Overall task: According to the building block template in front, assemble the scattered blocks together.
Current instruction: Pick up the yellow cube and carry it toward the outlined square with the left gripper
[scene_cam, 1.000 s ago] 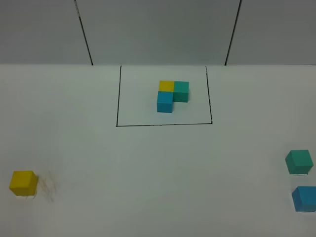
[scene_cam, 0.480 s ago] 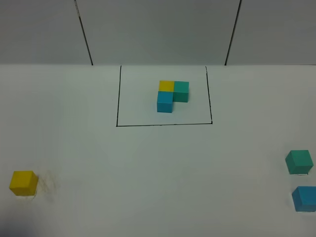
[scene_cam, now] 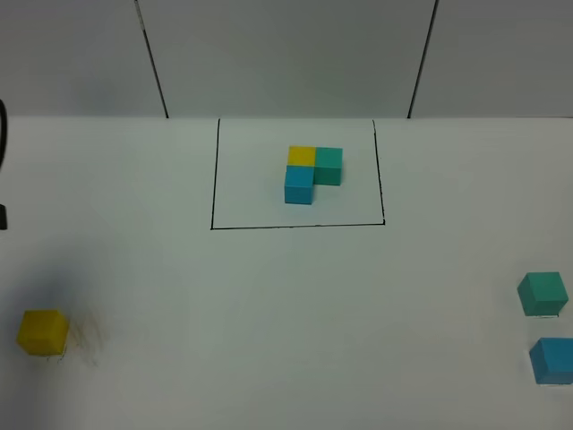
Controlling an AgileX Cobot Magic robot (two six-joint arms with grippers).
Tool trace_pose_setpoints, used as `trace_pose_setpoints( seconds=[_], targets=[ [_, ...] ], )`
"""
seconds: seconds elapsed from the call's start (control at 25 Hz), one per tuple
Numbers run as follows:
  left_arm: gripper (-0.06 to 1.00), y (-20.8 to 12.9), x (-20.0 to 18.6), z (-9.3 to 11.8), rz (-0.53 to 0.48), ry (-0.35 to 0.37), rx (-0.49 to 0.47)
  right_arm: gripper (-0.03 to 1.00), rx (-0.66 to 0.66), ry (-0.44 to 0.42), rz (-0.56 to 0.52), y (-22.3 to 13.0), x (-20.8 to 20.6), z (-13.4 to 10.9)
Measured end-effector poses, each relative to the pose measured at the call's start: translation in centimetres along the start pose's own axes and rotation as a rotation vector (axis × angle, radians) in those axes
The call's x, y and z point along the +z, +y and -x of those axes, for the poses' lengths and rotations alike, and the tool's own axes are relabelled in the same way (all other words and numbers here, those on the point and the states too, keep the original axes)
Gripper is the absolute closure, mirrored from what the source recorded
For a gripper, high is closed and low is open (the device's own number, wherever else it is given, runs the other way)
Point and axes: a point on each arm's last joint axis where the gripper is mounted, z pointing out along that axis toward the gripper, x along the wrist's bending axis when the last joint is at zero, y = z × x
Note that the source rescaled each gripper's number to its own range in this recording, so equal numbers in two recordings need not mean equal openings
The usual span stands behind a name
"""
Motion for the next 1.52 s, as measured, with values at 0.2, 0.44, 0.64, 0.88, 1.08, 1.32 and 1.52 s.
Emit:
trace_pose_setpoints(
  seconds=[0.2, 0.44, 0.64, 0.88, 1.08, 1.32, 1.52],
  targets=[
    [0.84, 0.1, 5.1, 0.7, -0.188, -0.040, 0.028, 0.24, 0.000, 0.000, 0.000, 0.0, 0.0, 0.0],
    [0.82, -0.4, 8.3, 0.9, -0.312, -0.057, 0.061, 0.24, 0.000, 0.000, 0.000, 0.0, 0.0, 0.0],
    [0.58, -0.9, 8.9, 0.9, -0.371, -0.059, 0.090, 0.24, 0.000, 0.000, 0.000, 0.0, 0.0, 0.0],
    [0.30, -0.8, 8.9, 0.8, -0.370, -0.048, 0.069, 0.24, 0.000, 0.000, 0.000, 0.0, 0.0, 0.0],
    [0.29, -0.7, 9.0, 0.4, -0.356, -0.003, 0.059, 0.24, 0.000, 0.000, 0.000, 0.0, 0.0, 0.0],
    [0.30, -0.8, 10.3, 0.4, -0.374, 0.002, 0.054, 0.24, 0.000, 0.000, 0.000, 0.0, 0.0, 0.0],
    [0.30, -1.1, 12.2, 0.4, -0.401, 0.006, 0.053, 0.24, 0.000, 0.000, 0.000, 0.0, 0.0, 0.0]
  ],
)
